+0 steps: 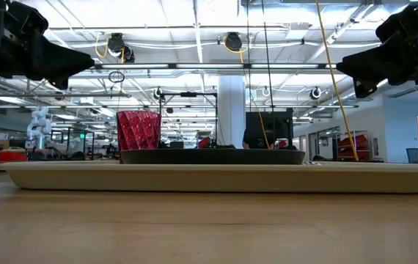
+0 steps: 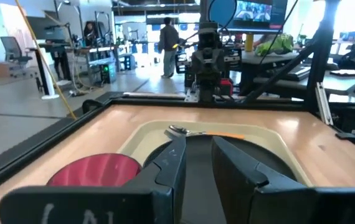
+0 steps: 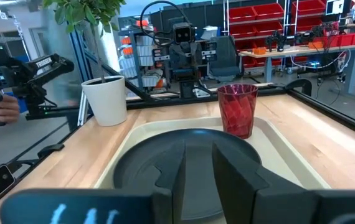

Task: Pick and place plate/cup/fork/spoon on tray
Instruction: Return to Home Position

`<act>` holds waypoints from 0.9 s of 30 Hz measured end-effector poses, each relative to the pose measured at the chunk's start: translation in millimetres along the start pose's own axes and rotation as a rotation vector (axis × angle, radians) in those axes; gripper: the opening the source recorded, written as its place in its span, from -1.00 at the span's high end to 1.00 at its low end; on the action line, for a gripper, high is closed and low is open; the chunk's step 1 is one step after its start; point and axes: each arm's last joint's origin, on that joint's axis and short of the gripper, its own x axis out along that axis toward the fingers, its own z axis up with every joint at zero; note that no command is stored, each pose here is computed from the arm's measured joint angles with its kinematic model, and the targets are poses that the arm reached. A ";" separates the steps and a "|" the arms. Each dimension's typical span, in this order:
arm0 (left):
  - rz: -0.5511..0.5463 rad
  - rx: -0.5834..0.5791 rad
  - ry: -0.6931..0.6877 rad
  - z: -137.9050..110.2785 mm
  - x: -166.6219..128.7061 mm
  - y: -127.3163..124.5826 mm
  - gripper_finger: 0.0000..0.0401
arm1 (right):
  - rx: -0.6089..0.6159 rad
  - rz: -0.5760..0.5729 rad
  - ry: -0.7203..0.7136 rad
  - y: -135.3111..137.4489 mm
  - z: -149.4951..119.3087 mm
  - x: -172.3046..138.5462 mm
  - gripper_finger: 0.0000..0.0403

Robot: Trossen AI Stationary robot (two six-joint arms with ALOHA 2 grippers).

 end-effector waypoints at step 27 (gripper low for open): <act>0.001 0.108 0.003 -0.3 0.0 0.0 0.60 | 0.000 0.001 0.000 0.1 0.0 0.0 0.65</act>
